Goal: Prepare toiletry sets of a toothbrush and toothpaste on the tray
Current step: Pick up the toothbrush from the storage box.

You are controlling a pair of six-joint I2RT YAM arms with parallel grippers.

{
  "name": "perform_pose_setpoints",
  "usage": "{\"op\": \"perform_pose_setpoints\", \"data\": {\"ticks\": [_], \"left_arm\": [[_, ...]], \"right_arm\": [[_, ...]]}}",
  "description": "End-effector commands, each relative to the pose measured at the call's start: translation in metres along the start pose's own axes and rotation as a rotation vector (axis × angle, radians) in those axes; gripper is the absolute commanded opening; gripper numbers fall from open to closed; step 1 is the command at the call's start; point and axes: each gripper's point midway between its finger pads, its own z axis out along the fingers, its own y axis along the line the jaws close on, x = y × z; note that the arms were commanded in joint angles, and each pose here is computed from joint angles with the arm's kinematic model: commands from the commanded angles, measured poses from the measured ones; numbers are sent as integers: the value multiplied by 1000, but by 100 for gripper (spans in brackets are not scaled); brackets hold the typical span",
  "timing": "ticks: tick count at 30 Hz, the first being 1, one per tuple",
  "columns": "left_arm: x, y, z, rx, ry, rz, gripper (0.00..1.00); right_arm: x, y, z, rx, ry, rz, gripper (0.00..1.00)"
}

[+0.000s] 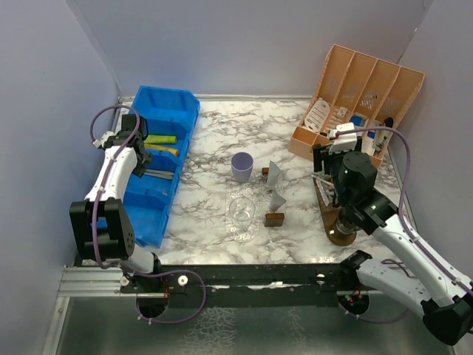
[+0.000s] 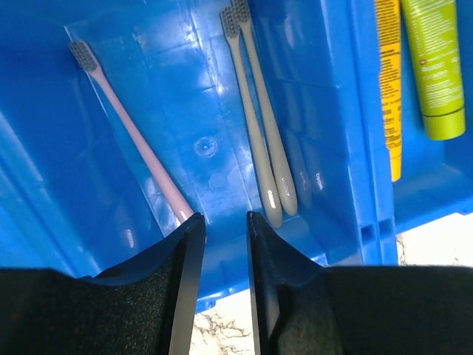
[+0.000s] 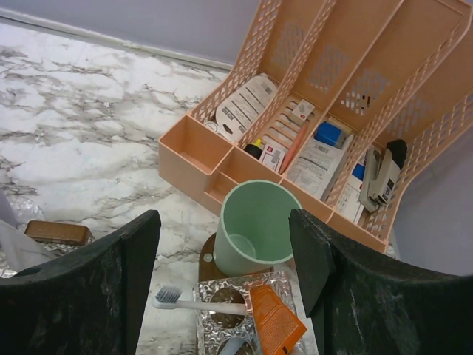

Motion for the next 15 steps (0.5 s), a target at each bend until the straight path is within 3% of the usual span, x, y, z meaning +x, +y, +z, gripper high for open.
{"op": "perform_pose_setpoints", "data": {"ticks": [1, 15], "left_arm": [[15, -2, 17, -35, 79, -117, 31], [28, -6, 64, -115, 147, -160, 29]], "right_arm": [[-21, -10, 5, 68, -50, 15, 71], [-15, -5, 17, 68, -3, -42, 71]]}}
